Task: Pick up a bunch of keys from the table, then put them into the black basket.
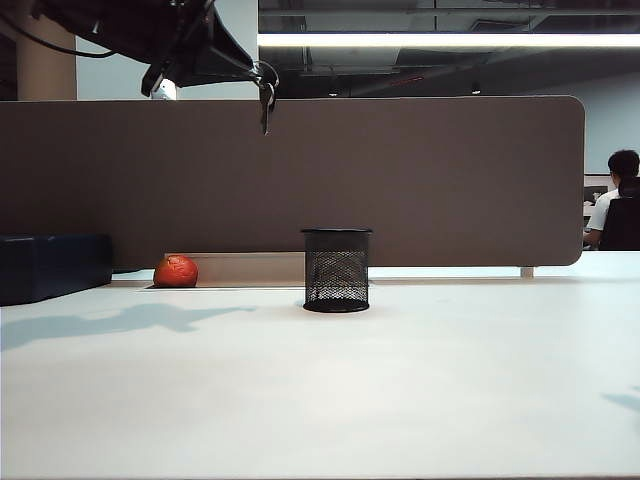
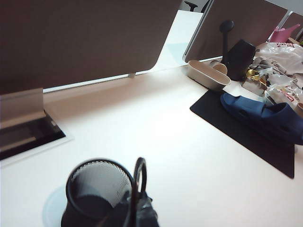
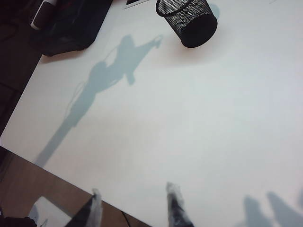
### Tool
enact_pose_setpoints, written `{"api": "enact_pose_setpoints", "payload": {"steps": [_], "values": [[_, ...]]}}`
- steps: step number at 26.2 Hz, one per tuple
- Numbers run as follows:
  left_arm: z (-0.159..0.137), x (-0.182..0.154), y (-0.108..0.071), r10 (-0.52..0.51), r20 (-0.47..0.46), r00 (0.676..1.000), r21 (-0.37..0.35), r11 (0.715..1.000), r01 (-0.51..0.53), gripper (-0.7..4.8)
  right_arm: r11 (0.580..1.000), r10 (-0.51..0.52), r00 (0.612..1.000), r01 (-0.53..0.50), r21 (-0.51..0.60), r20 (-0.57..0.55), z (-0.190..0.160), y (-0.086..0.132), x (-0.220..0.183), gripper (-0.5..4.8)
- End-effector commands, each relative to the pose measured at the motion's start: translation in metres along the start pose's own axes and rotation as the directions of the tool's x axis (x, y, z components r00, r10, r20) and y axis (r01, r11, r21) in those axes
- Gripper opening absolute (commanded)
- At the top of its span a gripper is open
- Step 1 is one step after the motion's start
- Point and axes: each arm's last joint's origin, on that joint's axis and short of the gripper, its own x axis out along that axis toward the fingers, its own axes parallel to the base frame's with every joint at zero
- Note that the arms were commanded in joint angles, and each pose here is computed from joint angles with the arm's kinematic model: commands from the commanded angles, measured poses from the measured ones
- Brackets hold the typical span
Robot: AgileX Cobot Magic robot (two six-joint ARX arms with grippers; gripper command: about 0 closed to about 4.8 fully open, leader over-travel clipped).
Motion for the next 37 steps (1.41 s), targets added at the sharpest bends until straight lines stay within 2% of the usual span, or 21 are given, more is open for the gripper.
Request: {"api": "enact_pose_setpoints", "payload": {"steps": [1, 8, 16, 23, 33, 37], "values": [[0.01, 0.013, 0.004, -0.005, 0.009, 1.0, 0.016, 1.0, 0.005, -0.06, 1.0, 0.001, 1.0, -0.001, -0.013, 0.009, 0.001, 0.001, -0.001, 1.8], [0.01, 0.041, 0.021, -0.008, -0.014, 1.0, 0.001, 1.0, 0.008, -0.06, 1.0, 0.001, 1.0, -0.001, -0.014, 0.009, 0.001, 0.001, -0.001, 1.8], [0.005, 0.082, 0.032, -0.039, -0.034, 0.999, -0.001, 0.999, 0.038, -0.06, 1.0, -0.023, 1.0, 0.023, -0.013, 0.016, 0.001, 0.0, -0.001, 1.8], [-0.023, 0.105, 0.043, -0.034, -0.087, 0.996, -0.033, 0.999, 0.031, -0.06, 1.0, -0.02, 1.0, 0.02, -0.013, 0.014, 0.001, 0.0, -0.001, 1.8], [-0.052, 0.13, 0.041, -0.056, -0.133, 0.99, -0.05, 0.997, 0.05, -0.06, 1.0, -0.019, 1.0, 0.019, -0.013, 0.014, 0.001, 0.0, -0.001, 1.8], [-0.058, 0.133, 0.044, -0.032, -0.146, 0.989, -0.056, 0.998, 0.024, -0.06, 1.0, -0.019, 1.0, 0.019, -0.013, 0.014, 0.001, 0.0, -0.001, 1.8]]}}
